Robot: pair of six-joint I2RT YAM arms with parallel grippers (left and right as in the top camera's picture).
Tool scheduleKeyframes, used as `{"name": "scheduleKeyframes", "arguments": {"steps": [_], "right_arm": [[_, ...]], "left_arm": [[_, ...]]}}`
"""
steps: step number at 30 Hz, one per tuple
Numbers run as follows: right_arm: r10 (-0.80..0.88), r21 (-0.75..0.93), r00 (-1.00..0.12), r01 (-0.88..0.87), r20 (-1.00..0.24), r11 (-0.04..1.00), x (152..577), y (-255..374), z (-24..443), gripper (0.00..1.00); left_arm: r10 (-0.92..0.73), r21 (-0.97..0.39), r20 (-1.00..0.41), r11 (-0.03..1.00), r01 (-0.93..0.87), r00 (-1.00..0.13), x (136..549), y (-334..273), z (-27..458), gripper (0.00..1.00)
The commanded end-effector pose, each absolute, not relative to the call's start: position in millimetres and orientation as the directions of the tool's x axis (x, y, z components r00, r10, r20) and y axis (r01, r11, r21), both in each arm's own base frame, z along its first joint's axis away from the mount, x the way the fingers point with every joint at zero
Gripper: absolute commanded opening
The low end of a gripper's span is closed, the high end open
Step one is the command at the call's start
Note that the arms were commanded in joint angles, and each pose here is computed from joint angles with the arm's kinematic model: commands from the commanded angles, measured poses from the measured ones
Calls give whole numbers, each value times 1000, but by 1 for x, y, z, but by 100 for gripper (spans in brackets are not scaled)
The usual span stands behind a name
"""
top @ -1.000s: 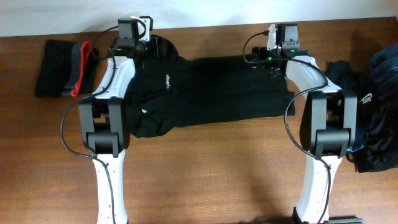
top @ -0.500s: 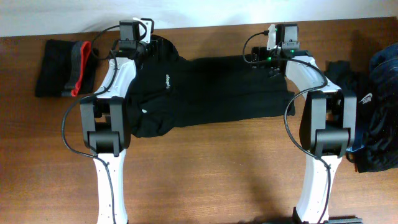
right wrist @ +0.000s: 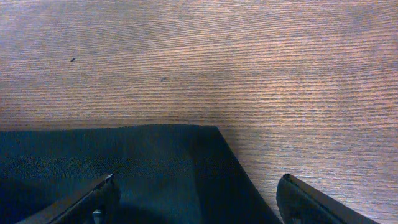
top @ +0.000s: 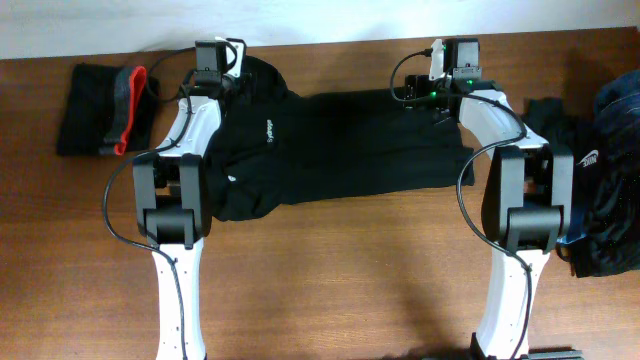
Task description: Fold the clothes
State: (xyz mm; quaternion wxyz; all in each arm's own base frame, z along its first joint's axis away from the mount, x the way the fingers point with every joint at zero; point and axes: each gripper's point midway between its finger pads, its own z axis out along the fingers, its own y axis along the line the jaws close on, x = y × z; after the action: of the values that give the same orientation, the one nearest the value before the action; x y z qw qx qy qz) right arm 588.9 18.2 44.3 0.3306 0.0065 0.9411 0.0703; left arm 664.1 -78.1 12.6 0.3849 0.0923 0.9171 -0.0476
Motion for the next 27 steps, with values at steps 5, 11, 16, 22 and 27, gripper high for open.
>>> {"name": "scheduleKeyframes", "arguments": {"steps": [5,11,16,22,27], "right_arm": [[70,152,-794,-29,-604,988,589,18,32,82],[70,151,-809,-23,-584,988,588,17,12,82],[70,150,-810,-22,-582,988,588,17,9,81],[69,149,-803,-24,-591,989,591,16,11,73],[64,126,-792,-17,-608,992,595,12,15,73]], "left_arm": [[147,14,-697,981,191,-702,664,-69,2,66],[148,14,-698,981,192,-701,664,-70,2,66],[147,14,-701,981,192,-698,665,-70,3,62],[145,17,-719,981,192,-679,670,-71,8,62],[143,20,-746,981,192,-651,678,-72,26,34]]}}
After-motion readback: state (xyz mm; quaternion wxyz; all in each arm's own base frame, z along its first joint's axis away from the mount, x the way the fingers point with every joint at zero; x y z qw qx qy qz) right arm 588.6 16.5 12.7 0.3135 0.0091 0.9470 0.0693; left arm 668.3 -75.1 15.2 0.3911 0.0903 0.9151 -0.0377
